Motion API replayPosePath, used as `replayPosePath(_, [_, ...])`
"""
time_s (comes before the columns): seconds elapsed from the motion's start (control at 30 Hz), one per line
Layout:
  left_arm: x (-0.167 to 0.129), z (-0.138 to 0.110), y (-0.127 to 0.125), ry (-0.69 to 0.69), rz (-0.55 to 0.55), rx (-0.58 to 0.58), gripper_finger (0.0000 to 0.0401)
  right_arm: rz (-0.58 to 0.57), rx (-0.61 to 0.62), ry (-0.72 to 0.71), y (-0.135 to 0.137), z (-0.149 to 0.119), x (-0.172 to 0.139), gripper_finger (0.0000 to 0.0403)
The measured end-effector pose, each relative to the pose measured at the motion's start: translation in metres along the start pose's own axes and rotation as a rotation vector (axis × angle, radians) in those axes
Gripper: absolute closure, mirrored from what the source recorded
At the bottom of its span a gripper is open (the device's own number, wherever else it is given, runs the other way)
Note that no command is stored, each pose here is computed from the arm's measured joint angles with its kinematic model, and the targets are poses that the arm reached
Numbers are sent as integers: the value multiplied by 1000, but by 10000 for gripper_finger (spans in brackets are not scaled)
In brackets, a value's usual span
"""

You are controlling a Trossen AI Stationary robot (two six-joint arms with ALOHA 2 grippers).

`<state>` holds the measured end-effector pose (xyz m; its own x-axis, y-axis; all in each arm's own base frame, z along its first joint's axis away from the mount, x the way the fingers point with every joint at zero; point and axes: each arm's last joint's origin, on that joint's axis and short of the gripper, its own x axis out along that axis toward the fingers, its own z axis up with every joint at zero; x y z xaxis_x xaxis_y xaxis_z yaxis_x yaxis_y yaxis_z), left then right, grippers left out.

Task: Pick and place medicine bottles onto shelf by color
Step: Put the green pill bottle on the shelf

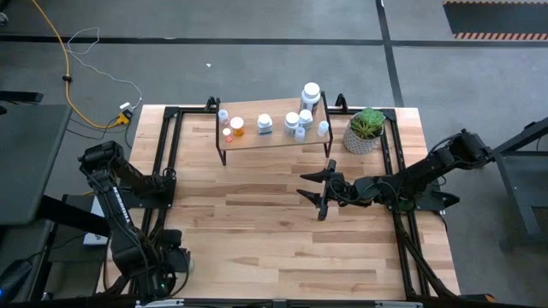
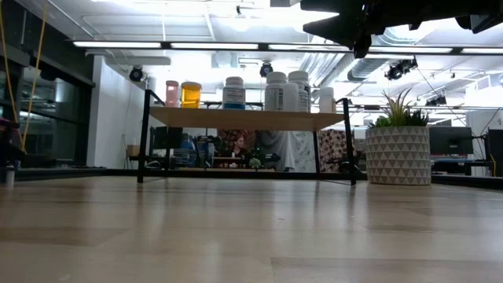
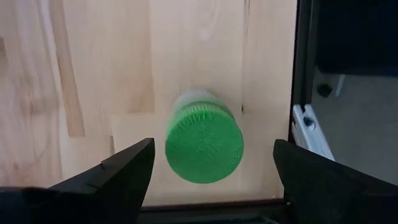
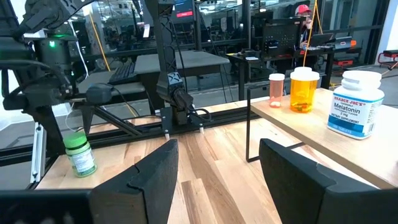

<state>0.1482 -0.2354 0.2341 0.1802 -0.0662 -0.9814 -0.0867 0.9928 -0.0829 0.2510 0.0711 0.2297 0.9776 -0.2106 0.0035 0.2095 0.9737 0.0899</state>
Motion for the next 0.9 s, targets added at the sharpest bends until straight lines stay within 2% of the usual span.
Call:
replayPosePath(0.33, [26,1,-7,72,69,79,82,0,0,0,0,0,0,187])
replayPosePath(0.6, [34,1,-9,85,92,111,86,0,0,0,0,0,0,187])
replayPosePath(0.73, [34,2,-9,78,94,109,107,0,0,0,0,0,0,187])
replayPosePath(0.9, [34,5,-8,72,94,102,156,0,1,0,0,0,0,187])
